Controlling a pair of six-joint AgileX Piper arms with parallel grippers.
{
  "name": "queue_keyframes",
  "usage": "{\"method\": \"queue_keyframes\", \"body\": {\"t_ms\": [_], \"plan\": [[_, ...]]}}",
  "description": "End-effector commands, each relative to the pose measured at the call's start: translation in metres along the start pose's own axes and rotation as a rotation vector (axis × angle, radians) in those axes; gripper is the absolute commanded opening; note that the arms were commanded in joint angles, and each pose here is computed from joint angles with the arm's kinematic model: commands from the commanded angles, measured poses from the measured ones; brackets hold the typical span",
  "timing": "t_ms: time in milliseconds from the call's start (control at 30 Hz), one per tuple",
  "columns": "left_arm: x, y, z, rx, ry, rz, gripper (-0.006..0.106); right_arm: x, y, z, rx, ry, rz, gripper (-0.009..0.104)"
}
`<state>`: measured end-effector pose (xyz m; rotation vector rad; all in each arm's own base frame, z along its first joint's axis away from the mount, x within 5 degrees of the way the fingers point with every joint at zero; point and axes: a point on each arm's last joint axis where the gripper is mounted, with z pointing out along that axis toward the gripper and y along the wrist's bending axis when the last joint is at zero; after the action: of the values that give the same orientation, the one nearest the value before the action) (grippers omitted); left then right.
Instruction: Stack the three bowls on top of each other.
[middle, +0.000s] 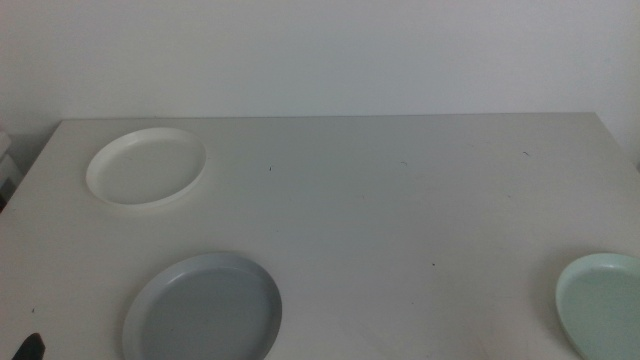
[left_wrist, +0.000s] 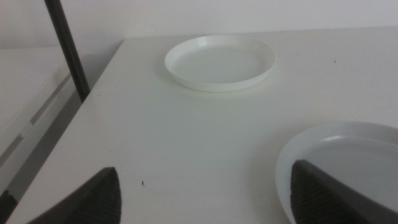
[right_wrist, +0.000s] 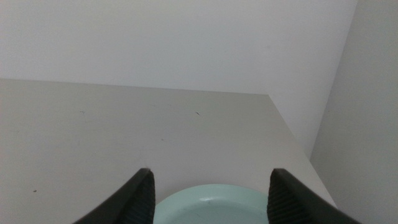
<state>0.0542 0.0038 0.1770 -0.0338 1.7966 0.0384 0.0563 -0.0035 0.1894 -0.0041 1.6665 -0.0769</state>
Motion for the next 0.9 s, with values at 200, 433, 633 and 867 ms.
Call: {"method": "queue_keyframes", "body": {"t_ms": [200,433,633,867], "plan": [[-0.009,-0.003,-0.002,0.035,-0.093,-0.074,0.105,-0.011,0.000,-0.003,-0.004,-0.114,-0.019,0.047],[-0.009,-0.003,-0.002,0.039,-0.096,-0.091,0.105,-0.011,0.000,-0.003,-0.004,-0.114,-0.019,0.047],[-0.036,-0.003,-0.005,0.044,-0.103,-0.107,0.105,-0.011,0.000,-0.003,-0.004,-0.114,-0.019,0.047],[-0.099,-0.003,-0.006,0.044,-0.137,-0.100,0.105,-0.011,0.000,-0.003,-0.004,-0.114,-0.020,0.047]]}}
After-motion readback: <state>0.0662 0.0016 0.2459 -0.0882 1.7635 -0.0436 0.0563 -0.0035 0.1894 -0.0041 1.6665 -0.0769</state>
